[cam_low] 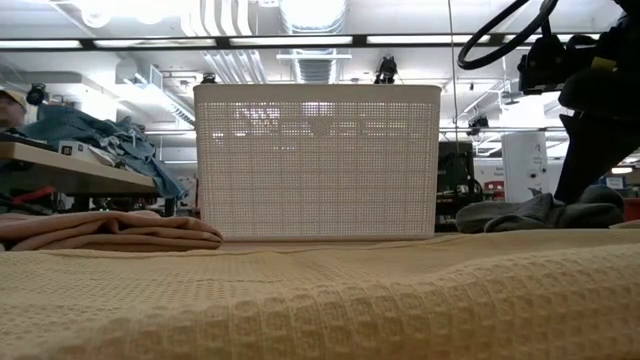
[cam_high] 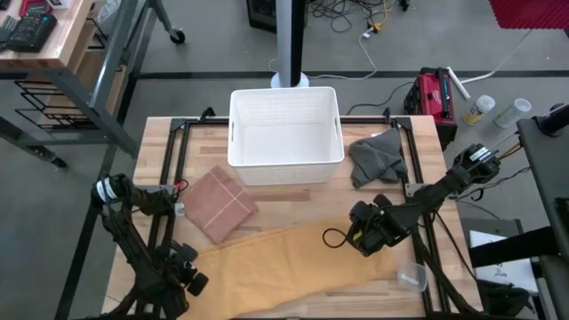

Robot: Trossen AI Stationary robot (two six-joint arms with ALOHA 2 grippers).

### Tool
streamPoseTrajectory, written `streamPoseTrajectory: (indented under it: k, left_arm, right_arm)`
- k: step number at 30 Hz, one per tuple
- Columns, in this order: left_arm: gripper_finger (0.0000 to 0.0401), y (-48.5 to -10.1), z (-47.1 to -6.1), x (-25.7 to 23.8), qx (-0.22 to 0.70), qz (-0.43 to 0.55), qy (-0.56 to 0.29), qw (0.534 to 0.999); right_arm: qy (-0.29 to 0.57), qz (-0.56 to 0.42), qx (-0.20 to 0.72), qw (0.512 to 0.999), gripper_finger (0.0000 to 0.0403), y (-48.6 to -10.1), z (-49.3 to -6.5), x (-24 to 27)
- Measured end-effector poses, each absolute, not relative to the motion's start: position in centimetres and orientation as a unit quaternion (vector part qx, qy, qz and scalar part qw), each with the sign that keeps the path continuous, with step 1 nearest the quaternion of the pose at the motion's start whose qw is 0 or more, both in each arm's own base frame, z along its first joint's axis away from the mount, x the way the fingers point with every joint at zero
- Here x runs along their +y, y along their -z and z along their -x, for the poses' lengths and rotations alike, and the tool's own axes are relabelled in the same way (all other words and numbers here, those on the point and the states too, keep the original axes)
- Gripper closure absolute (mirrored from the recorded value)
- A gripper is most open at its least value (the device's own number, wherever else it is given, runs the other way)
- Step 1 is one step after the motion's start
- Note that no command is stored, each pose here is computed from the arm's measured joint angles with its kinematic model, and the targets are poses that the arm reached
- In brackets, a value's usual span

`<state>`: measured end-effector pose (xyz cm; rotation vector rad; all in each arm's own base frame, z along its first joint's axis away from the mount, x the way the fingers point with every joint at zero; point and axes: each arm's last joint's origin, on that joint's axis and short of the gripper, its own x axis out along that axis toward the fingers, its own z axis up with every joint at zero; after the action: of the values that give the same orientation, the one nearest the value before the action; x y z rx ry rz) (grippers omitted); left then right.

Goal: Fold towel
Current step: Fold the yellow towel

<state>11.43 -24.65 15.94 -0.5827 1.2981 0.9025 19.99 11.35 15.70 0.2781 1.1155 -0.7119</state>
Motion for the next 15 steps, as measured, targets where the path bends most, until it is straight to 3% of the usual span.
streamPoseTrajectory:
  k: [15]
  left_arm:
    - [0.0281, -13.8, -10.7, -23.2, 0.602, 0.227, -0.403, 0.651]
  right_arm:
    - [0.325, -0.128, 0.516, 0.782, 0.0233, -15.7, -20.1, 11.4]
